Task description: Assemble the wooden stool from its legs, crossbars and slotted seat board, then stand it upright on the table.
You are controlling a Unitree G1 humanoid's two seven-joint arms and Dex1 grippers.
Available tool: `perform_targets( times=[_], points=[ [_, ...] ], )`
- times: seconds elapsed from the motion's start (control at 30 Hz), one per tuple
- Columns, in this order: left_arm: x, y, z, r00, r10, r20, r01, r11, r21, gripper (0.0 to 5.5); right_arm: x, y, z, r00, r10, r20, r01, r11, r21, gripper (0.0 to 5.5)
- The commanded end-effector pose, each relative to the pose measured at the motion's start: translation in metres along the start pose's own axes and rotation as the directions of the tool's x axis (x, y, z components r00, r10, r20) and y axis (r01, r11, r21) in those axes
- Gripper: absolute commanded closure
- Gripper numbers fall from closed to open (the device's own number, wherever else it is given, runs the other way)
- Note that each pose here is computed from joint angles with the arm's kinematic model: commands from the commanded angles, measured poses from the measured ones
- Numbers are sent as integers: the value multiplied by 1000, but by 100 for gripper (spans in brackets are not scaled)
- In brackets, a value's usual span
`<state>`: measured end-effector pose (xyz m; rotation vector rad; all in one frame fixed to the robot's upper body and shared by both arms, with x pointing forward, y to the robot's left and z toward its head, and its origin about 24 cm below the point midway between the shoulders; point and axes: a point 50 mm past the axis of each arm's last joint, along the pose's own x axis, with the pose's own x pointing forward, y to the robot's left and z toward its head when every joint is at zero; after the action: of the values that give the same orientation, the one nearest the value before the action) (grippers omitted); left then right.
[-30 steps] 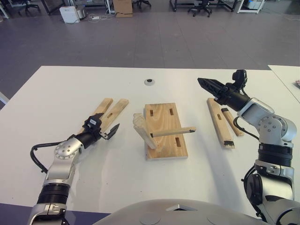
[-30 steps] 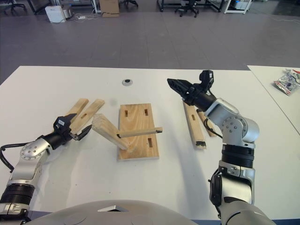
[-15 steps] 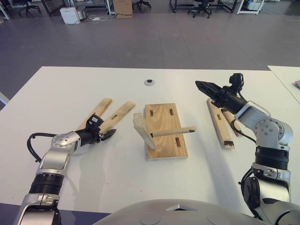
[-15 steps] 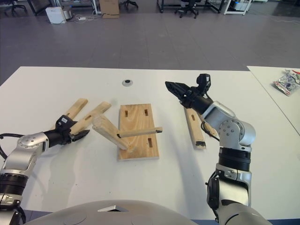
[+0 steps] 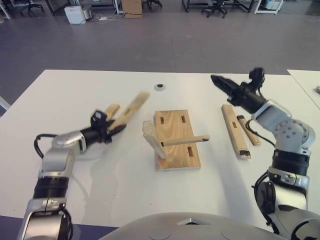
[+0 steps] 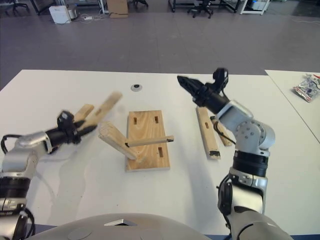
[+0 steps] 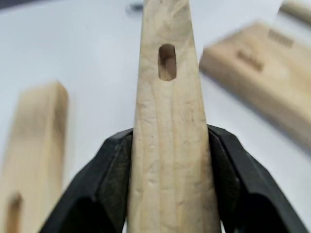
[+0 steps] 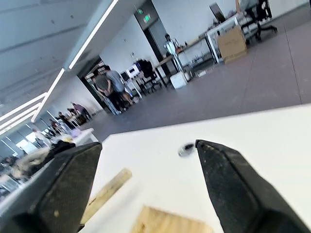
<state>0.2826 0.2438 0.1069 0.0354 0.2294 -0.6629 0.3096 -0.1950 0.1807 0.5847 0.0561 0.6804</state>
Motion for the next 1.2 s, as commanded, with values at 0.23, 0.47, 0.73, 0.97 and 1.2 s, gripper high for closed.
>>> perform_targets(
  times=[0.23,0.47,0.73,0.97,1.2],
  points=[
    [0,-75,124,680,-614,400,678,735,-24,342,28,102,61,810,581,82,-585,811,26,125],
    [2,-88,114,632,-682,368,754,651,-88,342,19,109,53,728,684,40,-685,726,66,146],
    [0,-96,111,597,-728,337,791,603,-100,342,20,105,44,744,668,7,-666,741,92,318],
    [0,-86,111,634,-681,367,758,640,-123,342,21,105,44,754,657,-13,-654,753,76,345],
    [-11,-20,78,827,-343,445,481,841,-247,257,25,68,73,908,417,40,-409,903,-133,345]
  ],
)
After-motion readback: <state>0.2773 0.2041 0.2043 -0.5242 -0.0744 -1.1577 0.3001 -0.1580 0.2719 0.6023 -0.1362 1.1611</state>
